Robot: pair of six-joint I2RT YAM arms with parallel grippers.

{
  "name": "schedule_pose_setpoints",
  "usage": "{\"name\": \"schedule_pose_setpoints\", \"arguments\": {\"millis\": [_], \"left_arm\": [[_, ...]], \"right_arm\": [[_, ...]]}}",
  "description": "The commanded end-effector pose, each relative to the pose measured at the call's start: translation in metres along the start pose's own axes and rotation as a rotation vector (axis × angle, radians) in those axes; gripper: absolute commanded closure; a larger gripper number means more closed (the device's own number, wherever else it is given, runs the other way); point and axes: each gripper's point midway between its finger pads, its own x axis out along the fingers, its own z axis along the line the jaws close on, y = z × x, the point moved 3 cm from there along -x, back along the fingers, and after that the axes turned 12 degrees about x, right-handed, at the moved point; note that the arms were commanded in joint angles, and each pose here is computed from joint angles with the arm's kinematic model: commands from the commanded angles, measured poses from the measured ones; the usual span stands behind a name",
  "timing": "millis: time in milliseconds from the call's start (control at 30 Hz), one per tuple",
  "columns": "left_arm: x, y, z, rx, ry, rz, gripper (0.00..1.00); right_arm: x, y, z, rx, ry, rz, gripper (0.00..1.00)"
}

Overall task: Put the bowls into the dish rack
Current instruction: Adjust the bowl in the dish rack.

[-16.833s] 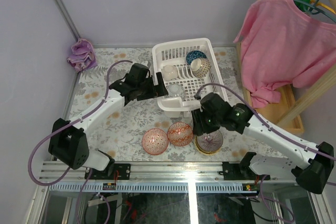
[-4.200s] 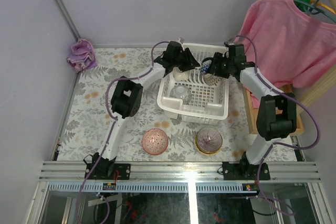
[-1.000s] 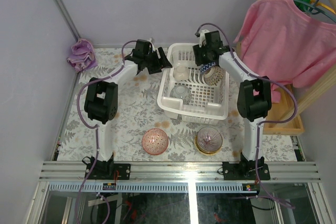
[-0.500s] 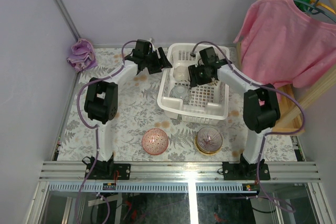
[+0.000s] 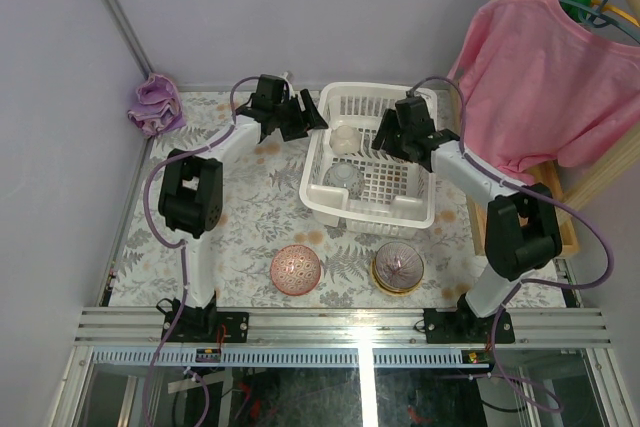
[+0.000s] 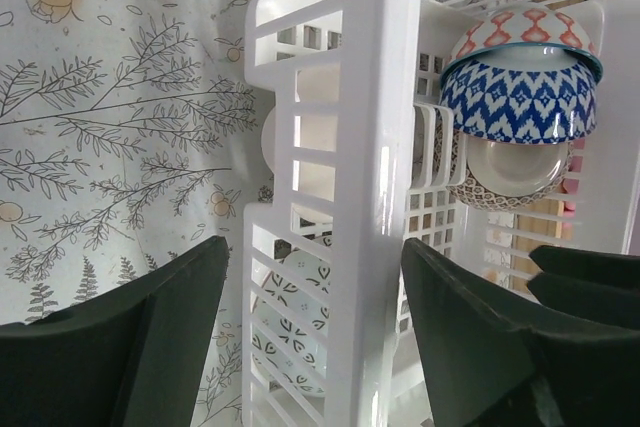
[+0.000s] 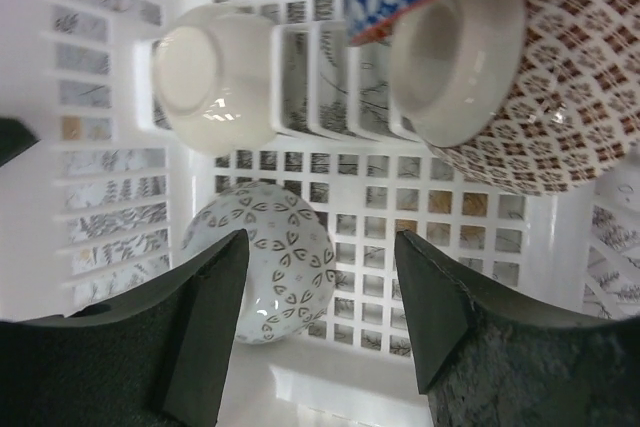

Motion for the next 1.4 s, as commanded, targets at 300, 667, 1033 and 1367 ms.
{"name": "schedule_pose_setpoints", "arguments": {"millis": [300, 667, 1033, 1367], "left_arm": [[-0.009, -0.016, -0.008, -0.007, 0.072, -0.044, 0.30], [-0.007, -0.012, -0.002, -0.031, 0.092, -0.035, 0.31], [-0.005, -0.009, 0.002, -0.046, 0.104, -0.026, 0.31], [-0.003, -0.006, 0.006, -0.059, 0.111, -0.021, 0.31]], "right_arm": [[0.016, -0.051, 0.000, 0.169, 0.098, -0.262, 0.35], [0.029, -0.070, -0.007, 0.228, 0.143, -0.379, 0.45], [0.043, -0.075, -0.016, 0.312, 0.169, -0.466, 0.47], [0.046, -0.079, -0.024, 0.387, 0.141, -0.527, 0.49]]}}
